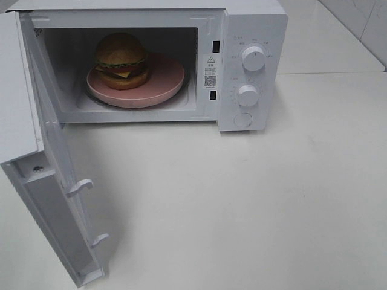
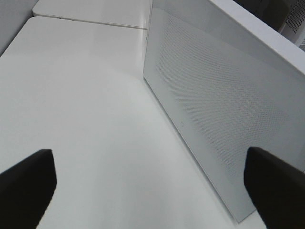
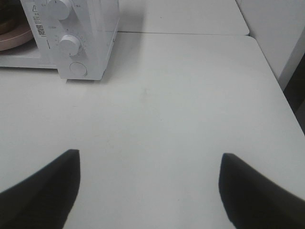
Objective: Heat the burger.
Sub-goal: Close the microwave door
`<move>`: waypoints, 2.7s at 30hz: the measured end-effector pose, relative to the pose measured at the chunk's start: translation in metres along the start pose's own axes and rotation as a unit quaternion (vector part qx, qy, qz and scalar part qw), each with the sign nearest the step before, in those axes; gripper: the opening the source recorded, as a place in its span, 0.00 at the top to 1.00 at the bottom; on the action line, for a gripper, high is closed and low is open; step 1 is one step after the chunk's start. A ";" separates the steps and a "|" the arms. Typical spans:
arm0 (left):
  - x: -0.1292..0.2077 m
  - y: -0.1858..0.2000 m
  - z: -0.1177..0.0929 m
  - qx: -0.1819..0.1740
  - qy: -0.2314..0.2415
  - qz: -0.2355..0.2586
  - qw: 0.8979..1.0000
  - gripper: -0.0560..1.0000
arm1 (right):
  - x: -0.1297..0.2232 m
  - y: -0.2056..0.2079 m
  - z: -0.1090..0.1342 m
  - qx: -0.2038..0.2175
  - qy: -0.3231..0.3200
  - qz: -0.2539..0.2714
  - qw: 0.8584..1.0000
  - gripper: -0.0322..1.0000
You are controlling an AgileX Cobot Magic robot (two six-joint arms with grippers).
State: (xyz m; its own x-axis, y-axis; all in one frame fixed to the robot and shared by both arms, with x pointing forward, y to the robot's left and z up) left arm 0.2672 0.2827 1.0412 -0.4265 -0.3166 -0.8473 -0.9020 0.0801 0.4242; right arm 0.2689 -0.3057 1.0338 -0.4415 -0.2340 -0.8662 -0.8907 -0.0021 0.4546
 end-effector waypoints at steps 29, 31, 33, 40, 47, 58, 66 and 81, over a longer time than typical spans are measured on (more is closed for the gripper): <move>-0.032 -0.010 -0.008 0.006 0.014 -0.014 1.000 0.14 | 0.000 0.000 0.000 0.000 0.000 0.000 1.000 0.24; -0.037 -0.016 -0.008 0.004 0.017 -0.013 1.000 0.23 | 0.000 0.000 0.000 0.000 0.000 0.000 1.000 0.24; -0.043 -0.025 -0.008 0.000 0.021 -0.006 1.000 0.35 | 0.000 0.000 0.000 0.000 0.000 0.000 1.000 0.24; -0.050 -0.042 -0.006 -0.010 0.028 0.011 0.999 0.66 | 0.000 0.000 0.000 0.000 0.000 0.000 1.000 0.24; -0.066 -0.060 -0.005 -0.013 0.033 -0.009 0.999 0.95 | 0.000 0.000 0.000 0.000 0.000 0.000 1.000 0.24; -0.093 -0.089 -0.002 -0.019 0.002 -0.058 0.998 0.95 | 0.000 0.000 0.000 0.000 0.000 0.000 1.000 0.24; -0.088 -0.119 0.010 -0.030 0.010 -0.088 0.996 0.95 | 0.000 0.000 0.000 0.000 0.000 0.000 1.000 0.24; -0.062 -0.131 0.034 -0.050 0.010 -0.197 0.979 0.95 | 0.000 0.000 0.000 0.000 0.000 0.000 1.000 0.24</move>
State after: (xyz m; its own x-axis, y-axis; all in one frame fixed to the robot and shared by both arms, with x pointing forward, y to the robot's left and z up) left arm 0.4097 0.3241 1.0271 -0.0446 -0.3230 -0.9454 -0.9849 -0.1445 0.0958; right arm 0.2689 -0.3057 1.0338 -0.4415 -0.2340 -0.8662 -0.8907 -0.0021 0.4546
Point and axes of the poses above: a point on each arm's last joint axis where the gripper is mounted, y pointing back along that axis away from the gripper, z along the wrist's bending axis when the last joint is at zero, x = y × z, the point moved 4 cm from there along -y, pointing out along that axis toward the gripper, and after that the axes turned 13 degrees about y, right-handed, at the moved point
